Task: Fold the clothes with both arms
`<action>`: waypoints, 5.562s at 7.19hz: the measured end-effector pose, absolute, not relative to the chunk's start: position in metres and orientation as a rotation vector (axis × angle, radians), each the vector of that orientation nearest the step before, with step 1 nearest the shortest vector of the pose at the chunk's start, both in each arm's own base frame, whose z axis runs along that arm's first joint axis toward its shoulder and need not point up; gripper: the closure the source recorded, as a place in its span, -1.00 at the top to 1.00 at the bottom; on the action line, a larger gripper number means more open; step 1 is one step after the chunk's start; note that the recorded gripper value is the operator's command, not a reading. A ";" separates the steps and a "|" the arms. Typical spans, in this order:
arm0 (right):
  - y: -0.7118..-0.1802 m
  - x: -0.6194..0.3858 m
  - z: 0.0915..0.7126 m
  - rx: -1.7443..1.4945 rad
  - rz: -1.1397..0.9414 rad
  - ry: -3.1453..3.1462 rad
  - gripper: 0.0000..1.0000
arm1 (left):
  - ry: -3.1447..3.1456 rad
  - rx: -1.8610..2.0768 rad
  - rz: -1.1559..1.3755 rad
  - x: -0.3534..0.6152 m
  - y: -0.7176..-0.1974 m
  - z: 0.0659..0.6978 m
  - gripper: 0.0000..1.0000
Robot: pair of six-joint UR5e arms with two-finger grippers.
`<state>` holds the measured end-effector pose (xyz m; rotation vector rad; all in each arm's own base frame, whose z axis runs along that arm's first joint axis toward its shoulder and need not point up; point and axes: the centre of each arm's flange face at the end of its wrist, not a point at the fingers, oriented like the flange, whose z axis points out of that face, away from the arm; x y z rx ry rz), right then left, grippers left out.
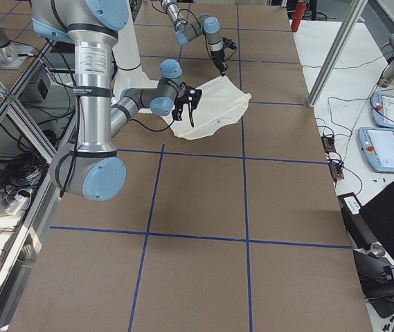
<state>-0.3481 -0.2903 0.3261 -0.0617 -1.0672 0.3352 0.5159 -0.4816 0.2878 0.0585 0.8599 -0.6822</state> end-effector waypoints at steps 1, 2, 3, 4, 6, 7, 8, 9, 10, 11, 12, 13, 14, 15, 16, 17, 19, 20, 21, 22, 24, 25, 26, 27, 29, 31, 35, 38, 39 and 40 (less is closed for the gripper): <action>-0.292 -0.346 0.326 -0.059 0.340 -1.068 1.00 | 0.865 0.092 -0.691 0.522 -0.523 0.290 -1.00; -0.293 -0.345 0.326 -0.057 0.343 -1.069 1.00 | 0.882 0.127 -0.693 0.530 -0.563 0.286 -1.00; -0.294 -0.345 0.326 -0.055 0.345 -1.068 1.00 | 0.904 0.160 -0.689 0.536 -0.596 0.277 -1.00; -0.294 -0.345 0.327 -0.052 0.348 -1.066 1.00 | 0.933 0.188 -0.684 0.541 -0.621 0.264 -1.00; -0.296 -0.347 0.330 -0.054 0.357 -1.058 1.00 | 0.972 0.213 -0.678 0.552 -0.644 0.254 -1.00; -0.296 -0.349 0.331 -0.054 0.360 -1.057 1.00 | 0.978 0.217 -0.677 0.555 -0.647 0.257 0.12; -0.297 -0.350 0.332 -0.054 0.360 -1.056 1.00 | 0.980 0.220 -0.675 0.556 -0.649 0.258 0.99; -0.297 -0.352 0.331 -0.054 0.359 -1.055 1.00 | 0.976 0.233 -0.661 0.555 -0.650 0.259 1.00; -0.300 -0.357 0.329 -0.053 0.360 -1.057 1.00 | 0.969 0.256 -0.638 0.551 -0.653 0.259 1.00; -0.308 -0.364 0.327 -0.048 0.364 -1.060 1.00 | 0.963 0.267 -0.624 0.543 -0.659 0.257 1.00; -0.318 -0.374 0.324 -0.043 0.368 -1.060 1.00 | 0.960 0.259 -0.600 0.533 -0.659 0.253 1.00; -0.328 -0.385 0.318 -0.041 0.373 -1.045 1.00 | 0.955 0.247 -0.552 0.517 -0.649 0.251 1.00; -0.337 -0.399 0.307 -0.037 0.363 -1.016 1.00 | 0.941 0.245 -0.501 0.496 -0.630 0.250 1.00; -0.344 -0.419 0.292 -0.024 0.331 -0.975 1.00 | 0.919 0.248 -0.460 0.470 -0.605 0.241 1.00; -0.350 -0.443 0.279 -0.009 0.299 -0.934 1.00 | 0.904 0.252 -0.432 0.446 -0.581 0.228 1.00; -0.356 -0.470 0.266 0.002 0.265 -0.899 1.00 | 0.903 0.256 -0.407 0.426 -0.559 0.217 1.00; -0.349 -0.514 0.252 0.036 0.162 -0.831 1.00 | 0.916 0.251 -0.382 0.407 -0.534 0.211 1.00; -0.338 -0.532 0.249 0.046 0.114 -0.796 1.00 | 0.919 0.248 -0.380 0.405 -0.530 0.211 1.00; -0.327 -0.547 0.247 0.046 0.074 -0.756 1.00 | 0.921 0.244 -0.379 0.406 -0.527 0.211 1.00; -0.317 -0.557 0.245 0.042 0.034 -0.709 1.00 | 0.922 0.237 -0.378 0.408 -0.524 0.212 1.00; -0.306 -0.572 0.251 0.043 -0.034 -0.645 1.00 | 0.923 0.222 -0.370 0.410 -0.515 0.219 1.00; -0.306 -0.579 0.255 0.045 -0.063 -0.625 1.00 | 0.921 0.217 -0.365 0.412 -0.511 0.222 1.00; -0.307 -0.582 0.259 0.047 -0.088 -0.608 1.00 | 0.919 0.213 -0.363 0.413 -0.509 0.224 1.00; -0.307 -0.583 0.262 0.046 -0.109 -0.592 1.00 | 0.917 0.210 -0.361 0.414 -0.508 0.227 1.00; -0.306 -0.583 0.267 0.040 -0.130 -0.568 1.00 | 0.917 0.207 -0.357 0.416 -0.506 0.230 1.00; -0.306 -0.583 0.269 0.037 -0.138 -0.558 1.00 | 0.916 0.206 -0.355 0.417 -0.505 0.231 1.00; -0.307 -0.583 0.274 0.035 -0.139 -0.550 1.00 | 0.916 0.207 -0.353 0.418 -0.505 0.232 1.00; -0.312 -0.579 0.278 0.031 -0.131 -0.534 1.00 | 0.917 0.202 -0.347 0.423 -0.503 0.233 1.00; -0.316 -0.575 0.279 0.031 -0.133 -0.523 1.00 | 0.918 0.201 -0.345 0.425 -0.502 0.233 1.00; -0.320 -0.571 0.280 0.031 -0.136 -0.510 1.00 | 0.918 0.200 -0.343 0.426 -0.501 0.233 1.00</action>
